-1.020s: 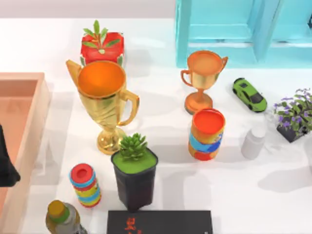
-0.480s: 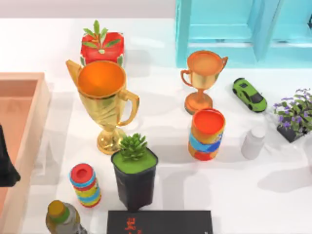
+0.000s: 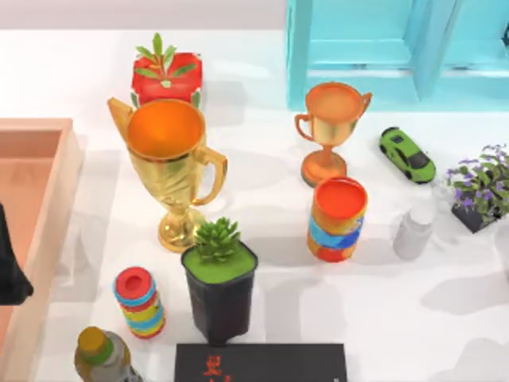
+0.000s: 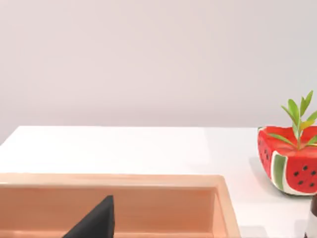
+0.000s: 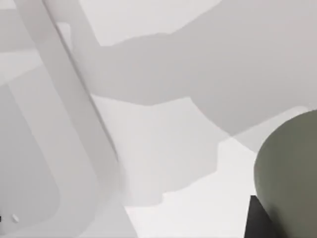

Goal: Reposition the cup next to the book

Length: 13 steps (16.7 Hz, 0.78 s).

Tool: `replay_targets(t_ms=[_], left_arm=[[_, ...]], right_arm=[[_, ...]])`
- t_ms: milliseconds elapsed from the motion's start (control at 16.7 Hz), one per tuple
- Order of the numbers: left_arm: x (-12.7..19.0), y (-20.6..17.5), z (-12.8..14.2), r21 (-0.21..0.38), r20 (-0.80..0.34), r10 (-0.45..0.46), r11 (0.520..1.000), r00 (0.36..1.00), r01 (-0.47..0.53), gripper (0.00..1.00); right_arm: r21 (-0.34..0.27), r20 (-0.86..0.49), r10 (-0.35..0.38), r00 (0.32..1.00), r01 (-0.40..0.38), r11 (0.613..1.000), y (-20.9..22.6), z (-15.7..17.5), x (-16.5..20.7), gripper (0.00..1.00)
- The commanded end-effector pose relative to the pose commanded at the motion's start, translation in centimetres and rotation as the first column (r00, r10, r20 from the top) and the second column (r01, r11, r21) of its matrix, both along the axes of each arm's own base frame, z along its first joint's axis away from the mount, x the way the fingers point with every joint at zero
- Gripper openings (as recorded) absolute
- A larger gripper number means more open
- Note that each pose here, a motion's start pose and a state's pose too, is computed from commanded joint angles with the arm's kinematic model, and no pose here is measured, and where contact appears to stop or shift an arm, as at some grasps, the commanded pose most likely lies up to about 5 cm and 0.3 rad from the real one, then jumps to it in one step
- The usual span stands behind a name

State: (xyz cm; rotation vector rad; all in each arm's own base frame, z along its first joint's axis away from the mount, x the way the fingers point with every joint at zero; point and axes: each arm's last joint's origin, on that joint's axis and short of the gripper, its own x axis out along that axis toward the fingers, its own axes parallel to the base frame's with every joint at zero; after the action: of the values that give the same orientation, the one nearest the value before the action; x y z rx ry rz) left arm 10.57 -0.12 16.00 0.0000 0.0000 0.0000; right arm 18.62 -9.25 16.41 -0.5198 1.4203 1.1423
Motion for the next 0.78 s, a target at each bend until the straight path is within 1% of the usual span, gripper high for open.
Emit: replay_targets(t_ms=[60, 120, 180, 300, 360, 480, 600, 660, 720, 780], left_arm=[[0.0, 0.0, 0.0, 0.0, 0.0, 0.0, 1.0, 1.0, 0.0, 1.0], [0.0, 0.0, 0.0, 0.0, 0.0, 0.0, 1.0, 1.0, 0.0, 1.0], [0.0, 0.0, 0.0, 0.0, 0.0, 0.0, 1.0, 1.0, 0.0, 1.0], [0.0, 0.0, 0.0, 0.0, 0.0, 0.0, 1.0, 1.0, 0.0, 1.0], [0.0, 0.0, 0.0, 0.0, 0.0, 0.0, 1.0, 1.0, 0.0, 1.0], [0.0, 0.0, 0.0, 0.0, 0.0, 0.0, 1.0, 1.0, 0.0, 1.0], [0.0, 0.0, 0.0, 0.0, 0.0, 0.0, 1.0, 1.0, 0.0, 1.0], [0.0, 0.0, 0.0, 0.0, 0.0, 0.0, 1.0, 1.0, 0.0, 1.0], [0.0, 0.0, 0.0, 0.0, 0.0, 0.0, 1.0, 1.0, 0.0, 1.0], [0.0, 0.0, 0.0, 0.0, 0.0, 0.0, 1.0, 1.0, 0.0, 1.0]], right_arm=[[-0.005, -0.06, -0.062, 0.996, 0.061, 0.998, 1.2, -0.1, 0.4, 0.0], [-0.024, -0.12, -0.125, 0.985, 0.123, 0.992, 2.5, -0.2, 0.7, 0.0], [-0.057, -0.177, -0.19, 0.966, 0.183, 0.982, 3.8, -0.2, 1.1, 0.0], [-0.159, -0.263, -0.327, 0.908, 0.293, 0.943, 6.6, -0.1, 1.7, 0.0], [-0.221, -0.287, -0.396, 0.873, 0.342, 0.913, 8.0, 0.0, 2.0, 0.0], [-0.35, -0.287, -0.528, 0.8, 0.425, 0.835, 11.1, 0.3, 2.5, 0.0], [-0.456, -0.227, -0.64, 0.734, 0.5, 0.736, 14.3, 0.8, 2.8, 0.0], [-0.493, -0.183, -0.686, 0.704, 0.538, 0.684, 15.9, 1.2, 2.9, 0.0], [-0.518, -0.134, -0.725, 0.675, 0.576, 0.632, 17.6, 1.5, 2.9, 0.0], [-0.528, -0.083, -0.756, 0.649, 0.614, 0.586, 19.2, 2.0, 2.8, 0.0]])
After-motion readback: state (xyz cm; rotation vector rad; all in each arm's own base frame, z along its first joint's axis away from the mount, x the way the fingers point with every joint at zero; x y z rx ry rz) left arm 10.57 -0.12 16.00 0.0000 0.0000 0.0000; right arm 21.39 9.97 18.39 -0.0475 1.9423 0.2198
